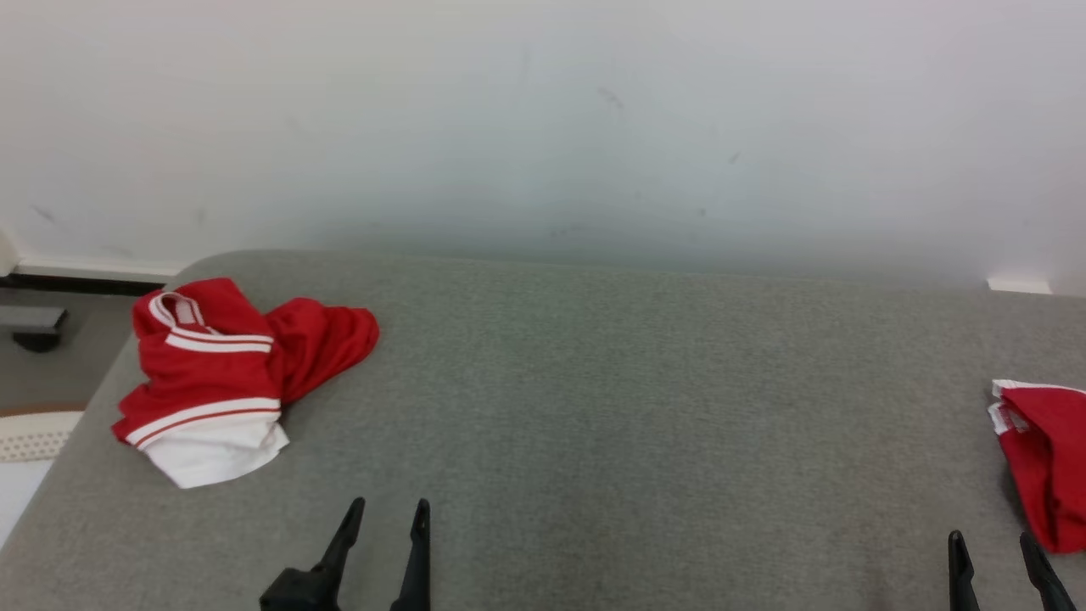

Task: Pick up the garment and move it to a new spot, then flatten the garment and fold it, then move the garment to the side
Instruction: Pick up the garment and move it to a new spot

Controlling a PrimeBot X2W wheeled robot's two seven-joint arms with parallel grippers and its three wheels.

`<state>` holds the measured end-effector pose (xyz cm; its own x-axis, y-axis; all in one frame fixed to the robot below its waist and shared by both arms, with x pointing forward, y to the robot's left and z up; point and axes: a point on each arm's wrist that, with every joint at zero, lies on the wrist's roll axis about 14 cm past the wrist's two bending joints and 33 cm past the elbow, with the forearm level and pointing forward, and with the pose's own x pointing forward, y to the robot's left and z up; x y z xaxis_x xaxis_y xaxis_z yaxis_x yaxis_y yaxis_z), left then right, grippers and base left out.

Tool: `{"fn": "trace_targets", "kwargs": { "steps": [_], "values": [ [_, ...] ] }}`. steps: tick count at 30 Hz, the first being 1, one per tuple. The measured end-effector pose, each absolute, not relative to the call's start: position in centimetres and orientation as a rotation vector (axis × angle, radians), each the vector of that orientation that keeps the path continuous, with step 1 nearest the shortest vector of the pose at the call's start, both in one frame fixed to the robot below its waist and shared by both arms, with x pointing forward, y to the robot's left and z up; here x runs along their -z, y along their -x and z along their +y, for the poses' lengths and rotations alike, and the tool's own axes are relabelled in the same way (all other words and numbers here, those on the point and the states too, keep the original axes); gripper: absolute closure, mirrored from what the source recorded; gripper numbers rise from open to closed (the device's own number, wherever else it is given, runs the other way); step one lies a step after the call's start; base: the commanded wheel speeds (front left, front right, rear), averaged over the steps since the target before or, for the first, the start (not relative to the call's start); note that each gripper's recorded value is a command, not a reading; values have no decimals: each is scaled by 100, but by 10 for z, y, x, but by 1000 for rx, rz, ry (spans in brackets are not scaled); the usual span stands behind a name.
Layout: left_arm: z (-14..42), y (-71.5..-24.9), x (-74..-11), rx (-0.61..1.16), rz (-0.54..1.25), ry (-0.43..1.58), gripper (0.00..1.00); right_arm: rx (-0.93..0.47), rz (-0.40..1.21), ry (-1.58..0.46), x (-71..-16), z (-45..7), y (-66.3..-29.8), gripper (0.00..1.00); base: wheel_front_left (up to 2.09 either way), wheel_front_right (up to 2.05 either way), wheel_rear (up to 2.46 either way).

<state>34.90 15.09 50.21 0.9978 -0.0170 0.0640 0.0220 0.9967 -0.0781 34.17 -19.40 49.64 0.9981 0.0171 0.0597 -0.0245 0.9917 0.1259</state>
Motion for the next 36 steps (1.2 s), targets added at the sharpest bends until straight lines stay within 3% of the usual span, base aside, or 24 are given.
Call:
{"fn": "trace_targets", "kwargs": {
  "steps": [14,21,27,36],
  "values": [
    [239,-284,-494,-312,-55,90,0,-403,-38,-139,-498,-66,-382,0,0,0,0],
    [261,-271,-495,-402,-58,99,0,-483,-26,-137,-495,-40,-389,0,0,0,0],
    [287,-306,-516,-451,-100,40,0,-462,-54,-111,-494,-59,-424,0,0,0,0],
    [315,-407,-500,-450,-13,-39,0,-422,-38,-32,-458,-108,-496,0,0,0,0]
  ]
}}
